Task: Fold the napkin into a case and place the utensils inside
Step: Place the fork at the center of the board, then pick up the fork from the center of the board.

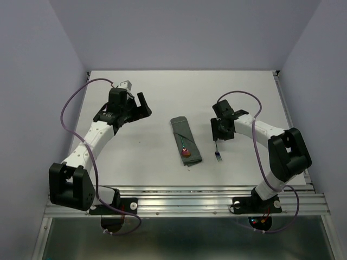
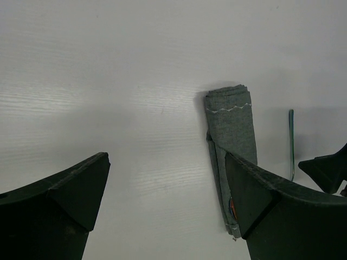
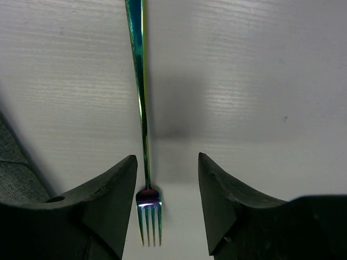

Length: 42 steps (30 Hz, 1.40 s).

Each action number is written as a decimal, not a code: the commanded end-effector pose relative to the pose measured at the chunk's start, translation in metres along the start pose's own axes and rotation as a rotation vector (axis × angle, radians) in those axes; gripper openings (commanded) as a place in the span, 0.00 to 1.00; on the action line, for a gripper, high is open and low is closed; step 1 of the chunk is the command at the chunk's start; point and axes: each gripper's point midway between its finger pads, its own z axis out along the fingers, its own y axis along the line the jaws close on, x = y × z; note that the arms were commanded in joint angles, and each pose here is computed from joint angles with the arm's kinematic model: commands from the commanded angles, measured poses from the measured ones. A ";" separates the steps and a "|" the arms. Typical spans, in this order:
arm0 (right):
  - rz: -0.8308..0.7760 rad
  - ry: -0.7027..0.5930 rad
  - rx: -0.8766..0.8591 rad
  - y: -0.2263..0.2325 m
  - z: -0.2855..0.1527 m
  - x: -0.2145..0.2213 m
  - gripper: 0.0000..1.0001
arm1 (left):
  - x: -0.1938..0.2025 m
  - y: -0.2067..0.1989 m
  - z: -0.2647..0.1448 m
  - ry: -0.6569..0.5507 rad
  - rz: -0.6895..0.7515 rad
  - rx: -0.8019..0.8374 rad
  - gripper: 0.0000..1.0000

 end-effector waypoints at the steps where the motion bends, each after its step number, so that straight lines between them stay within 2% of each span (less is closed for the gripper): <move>1: 0.079 -0.080 0.014 -0.001 -0.004 -0.006 0.55 | 0.003 -0.021 0.013 0.069 -0.019 0.090 0.99; 7: 0.138 -0.073 -0.030 0.007 -0.004 0.008 0.48 | -0.003 -0.027 0.020 0.074 0.012 0.100 0.99; 14: 0.142 -0.086 -0.050 0.023 -0.003 0.010 0.47 | 0.000 -0.052 0.038 0.109 0.051 0.149 0.96; 19: 0.167 -0.094 -0.070 0.029 -0.001 0.005 0.43 | 0.017 -0.076 0.067 0.189 0.092 0.196 0.91; 24: 0.152 -0.061 -0.021 0.026 0.016 0.013 0.36 | 0.024 -0.095 0.090 0.247 0.105 0.238 0.91; 27: 0.120 -0.056 -0.049 0.033 0.021 0.017 0.27 | 0.029 -0.101 0.099 0.268 0.107 0.254 0.91; 30: 0.095 -0.050 -0.057 0.036 0.021 0.021 0.13 | 0.034 -0.103 0.110 0.294 0.099 0.264 0.91; 31: 0.096 -0.054 -0.054 0.035 0.019 0.020 0.03 | 0.037 -0.105 0.115 0.308 0.098 0.273 0.91; 32: 0.091 -0.047 -0.042 0.032 0.018 0.022 0.01 | 0.038 -0.108 0.117 0.312 0.100 0.280 0.91; 42: 0.080 -0.099 -0.106 0.035 -0.036 0.009 0.01 | 0.050 -0.110 0.143 0.359 0.094 0.290 0.91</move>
